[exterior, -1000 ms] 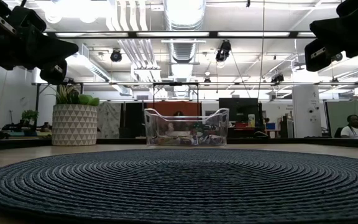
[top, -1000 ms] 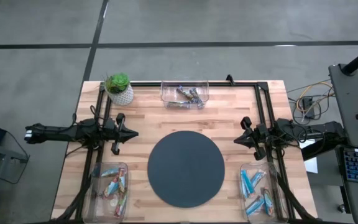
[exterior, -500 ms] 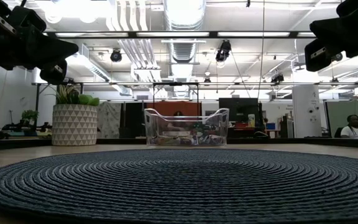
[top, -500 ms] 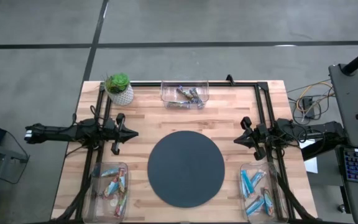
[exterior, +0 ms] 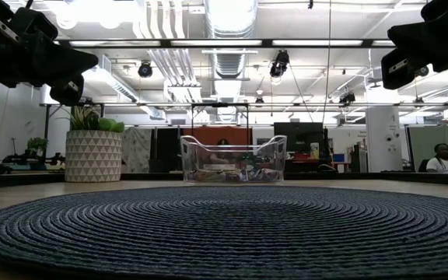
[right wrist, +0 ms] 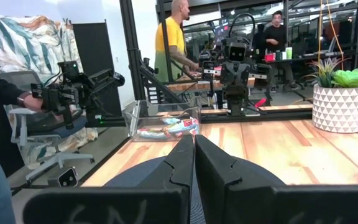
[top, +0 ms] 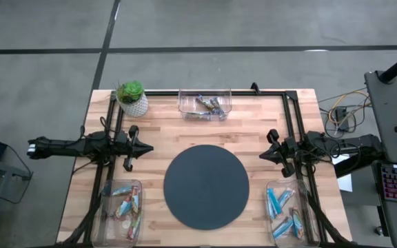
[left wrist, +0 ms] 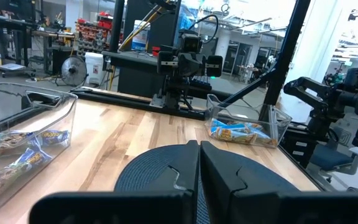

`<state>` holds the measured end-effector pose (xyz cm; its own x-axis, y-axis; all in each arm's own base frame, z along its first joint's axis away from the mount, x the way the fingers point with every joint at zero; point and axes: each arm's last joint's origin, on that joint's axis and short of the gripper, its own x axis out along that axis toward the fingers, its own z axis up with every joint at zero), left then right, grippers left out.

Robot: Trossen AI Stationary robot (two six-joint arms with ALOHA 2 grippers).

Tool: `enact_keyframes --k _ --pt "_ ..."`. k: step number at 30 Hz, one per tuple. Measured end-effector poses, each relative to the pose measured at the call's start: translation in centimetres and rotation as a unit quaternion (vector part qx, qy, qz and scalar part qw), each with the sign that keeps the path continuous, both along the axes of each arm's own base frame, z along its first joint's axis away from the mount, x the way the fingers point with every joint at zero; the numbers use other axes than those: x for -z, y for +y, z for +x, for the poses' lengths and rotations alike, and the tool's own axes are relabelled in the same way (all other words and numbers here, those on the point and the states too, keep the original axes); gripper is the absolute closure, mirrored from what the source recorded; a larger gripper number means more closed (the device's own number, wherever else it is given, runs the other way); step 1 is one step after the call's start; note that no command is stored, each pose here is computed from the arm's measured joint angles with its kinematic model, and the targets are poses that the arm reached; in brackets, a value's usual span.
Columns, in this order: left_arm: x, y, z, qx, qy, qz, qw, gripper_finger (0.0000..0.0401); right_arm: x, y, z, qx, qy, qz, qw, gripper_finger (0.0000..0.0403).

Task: Pick and place Granola Bars by type
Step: Return to Home Position

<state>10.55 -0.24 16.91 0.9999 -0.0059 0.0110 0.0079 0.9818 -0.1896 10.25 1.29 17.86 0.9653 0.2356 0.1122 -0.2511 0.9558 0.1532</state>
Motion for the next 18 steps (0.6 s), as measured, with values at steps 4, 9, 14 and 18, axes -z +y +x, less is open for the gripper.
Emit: enact_keyframes --k 4,9,14,18 --pt "0.0 0.0 0.0 0.0 0.0 0.0 1.0 0.0401 0.0 0.0 0.0 0.0 0.0 0.0 1.0 0.0394" --pt "0.01 0.0 0.0 0.0 0.0 0.0 1.0 0.0401 0.0 0.0 0.0 0.0 0.0 0.0 1.0 0.0394" --pt "0.1 0.0 0.0 0.0 0.005 0.0 1.0 0.0401 0.01 0.0 0.0 0.0 0.0 0.0 1.0 0.0394" --pt "0.15 0.0 0.0 0.0 0.007 0.0 1.0 0.0401 0.0 0.0 0.0 0.0 0.0 0.0 1.0 0.0394"
